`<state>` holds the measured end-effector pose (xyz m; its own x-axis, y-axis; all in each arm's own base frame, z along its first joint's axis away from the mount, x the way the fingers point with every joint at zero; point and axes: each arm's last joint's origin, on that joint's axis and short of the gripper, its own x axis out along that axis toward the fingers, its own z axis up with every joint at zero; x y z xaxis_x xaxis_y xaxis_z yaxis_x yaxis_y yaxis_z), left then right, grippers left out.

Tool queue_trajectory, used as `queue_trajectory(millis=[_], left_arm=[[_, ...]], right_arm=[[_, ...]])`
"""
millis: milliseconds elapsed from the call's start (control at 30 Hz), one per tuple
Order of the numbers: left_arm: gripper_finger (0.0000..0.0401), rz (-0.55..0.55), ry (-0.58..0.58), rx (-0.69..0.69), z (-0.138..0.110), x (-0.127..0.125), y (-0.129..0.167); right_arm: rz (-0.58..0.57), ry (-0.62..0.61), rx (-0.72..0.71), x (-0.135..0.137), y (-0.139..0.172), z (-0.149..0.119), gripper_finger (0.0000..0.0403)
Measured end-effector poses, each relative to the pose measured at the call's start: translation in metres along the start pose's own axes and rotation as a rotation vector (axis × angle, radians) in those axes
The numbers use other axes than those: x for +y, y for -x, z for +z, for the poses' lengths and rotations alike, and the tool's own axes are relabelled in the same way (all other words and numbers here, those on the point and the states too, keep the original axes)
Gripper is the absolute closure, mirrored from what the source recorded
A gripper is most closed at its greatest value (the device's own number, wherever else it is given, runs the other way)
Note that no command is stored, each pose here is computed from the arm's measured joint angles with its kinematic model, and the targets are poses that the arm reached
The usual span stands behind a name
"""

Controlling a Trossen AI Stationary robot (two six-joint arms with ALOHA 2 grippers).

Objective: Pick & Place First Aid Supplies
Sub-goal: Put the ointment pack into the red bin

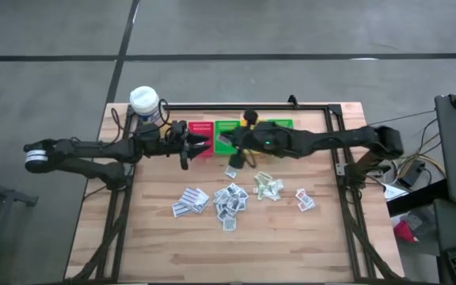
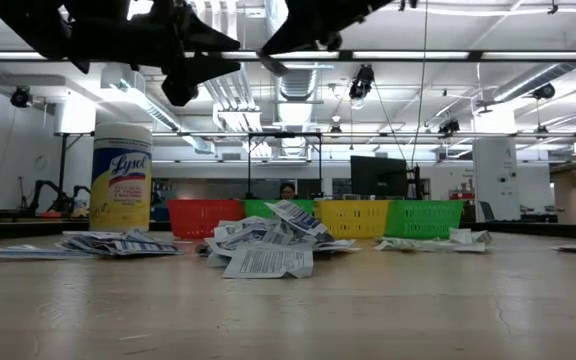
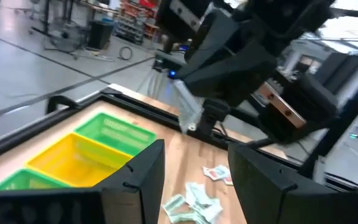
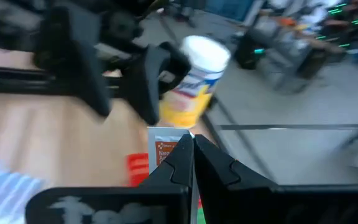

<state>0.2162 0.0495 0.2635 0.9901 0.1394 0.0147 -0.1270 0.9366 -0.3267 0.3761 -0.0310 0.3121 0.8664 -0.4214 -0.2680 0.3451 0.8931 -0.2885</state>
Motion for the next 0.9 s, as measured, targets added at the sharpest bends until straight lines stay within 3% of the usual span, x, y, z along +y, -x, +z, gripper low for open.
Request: queue_trajectory(millis=[200, 367, 900], left_arm=[[0.0231, 0.055, -0.018, 0.007, -0.002, 0.003, -0.006], [0.0231, 0.131, -0.046, -0.016, -0.002, 0.005, -0.006], [0.0231, 0.131, -0.075, -0.044, 0.012, 0.003, -0.029]], right_arm=[[-0.12, 0.081, -0.014, 0.0, -0.019, 0.02, 0.0394], [-0.125, 0.095, -0.012, 0.001, -0.023, 0.022, 0.0394], [-0.124, 0.03, -0.018, 0.002, -0.024, 0.021, 0.0394]])
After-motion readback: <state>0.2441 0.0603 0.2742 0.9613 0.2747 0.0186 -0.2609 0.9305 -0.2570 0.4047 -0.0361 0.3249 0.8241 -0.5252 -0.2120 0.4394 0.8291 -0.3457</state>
